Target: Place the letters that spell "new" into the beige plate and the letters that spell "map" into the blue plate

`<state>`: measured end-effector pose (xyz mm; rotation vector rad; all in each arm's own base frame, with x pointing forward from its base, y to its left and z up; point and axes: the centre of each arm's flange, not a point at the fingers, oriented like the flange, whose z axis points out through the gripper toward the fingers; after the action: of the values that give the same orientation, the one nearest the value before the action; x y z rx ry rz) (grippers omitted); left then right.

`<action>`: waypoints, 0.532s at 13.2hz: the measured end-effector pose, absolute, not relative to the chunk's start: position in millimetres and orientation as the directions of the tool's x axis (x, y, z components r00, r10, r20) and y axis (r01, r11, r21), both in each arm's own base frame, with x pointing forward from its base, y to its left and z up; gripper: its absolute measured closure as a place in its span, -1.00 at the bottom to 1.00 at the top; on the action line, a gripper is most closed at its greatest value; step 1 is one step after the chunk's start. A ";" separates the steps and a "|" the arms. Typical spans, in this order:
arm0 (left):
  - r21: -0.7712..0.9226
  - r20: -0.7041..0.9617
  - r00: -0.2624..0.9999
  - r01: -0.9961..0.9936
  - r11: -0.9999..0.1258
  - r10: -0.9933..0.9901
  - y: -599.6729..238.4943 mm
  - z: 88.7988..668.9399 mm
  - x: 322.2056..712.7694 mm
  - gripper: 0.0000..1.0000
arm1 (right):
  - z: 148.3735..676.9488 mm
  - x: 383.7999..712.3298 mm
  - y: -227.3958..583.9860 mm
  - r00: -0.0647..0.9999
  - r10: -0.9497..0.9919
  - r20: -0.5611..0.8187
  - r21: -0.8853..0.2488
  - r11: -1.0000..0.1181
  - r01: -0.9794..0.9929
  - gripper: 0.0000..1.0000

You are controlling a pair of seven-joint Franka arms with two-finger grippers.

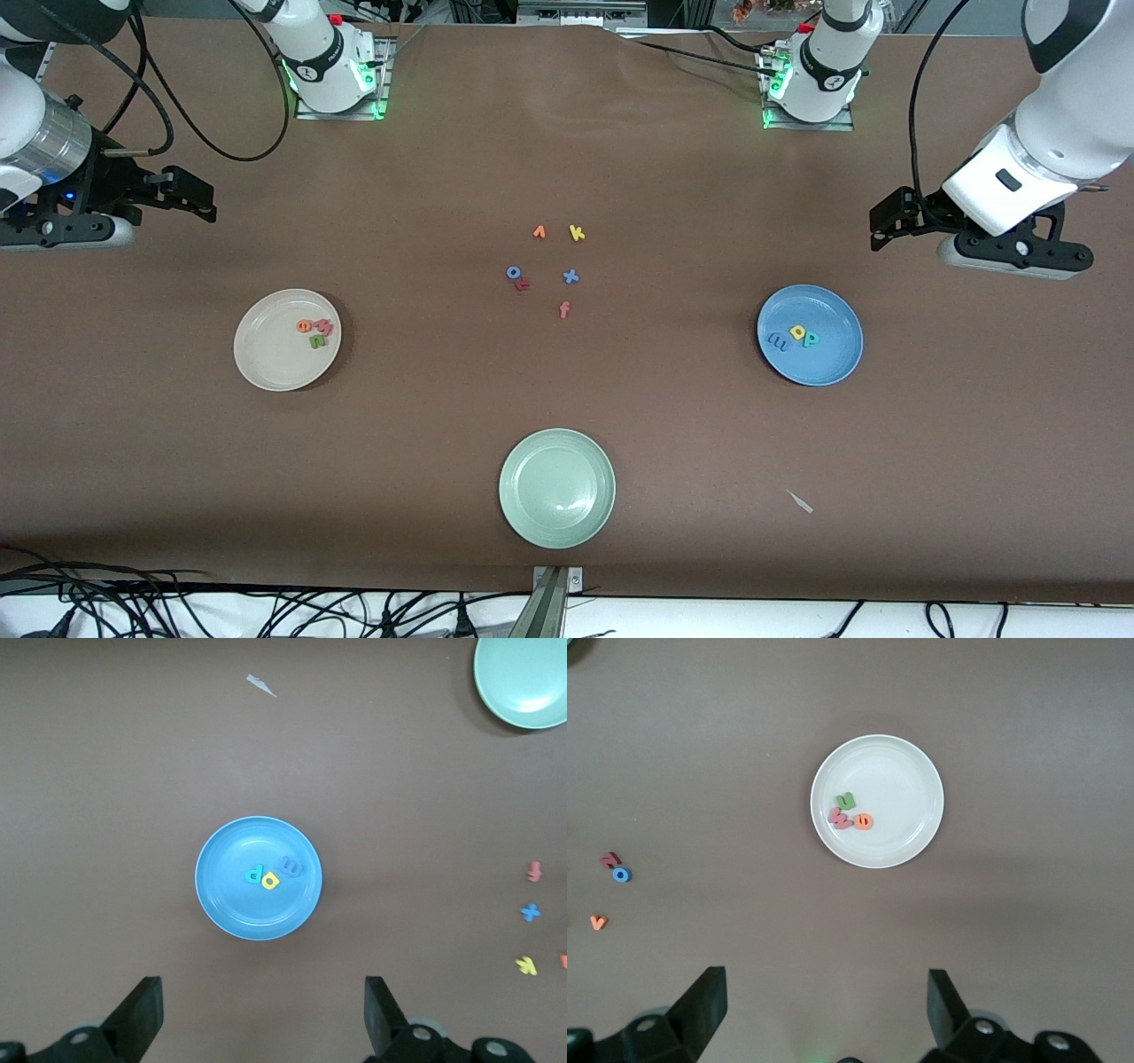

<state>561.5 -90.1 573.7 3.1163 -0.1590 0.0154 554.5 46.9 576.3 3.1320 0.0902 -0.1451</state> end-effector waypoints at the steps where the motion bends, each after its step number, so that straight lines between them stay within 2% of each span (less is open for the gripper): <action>1: 0.018 0.014 0.995 -0.096 -0.995 -0.096 -86.7 570.0 555.1 -1.00 | 576.3 554.5 46.9 0.994 0.057 -0.093 0.002 -0.998 0.058 -1.00; 7: 0.017 0.018 0.997 -0.071 -0.997 -0.070 -71.6 568.4 548.2 -1.00 | 576.3 554.6 46.7 0.994 0.057 -0.093 0.002 -0.998 0.057 -1.00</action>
<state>548.2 -71.6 568.4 3.1222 -0.1102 0.0265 554.6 46.7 576.3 3.1320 0.0895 -0.1451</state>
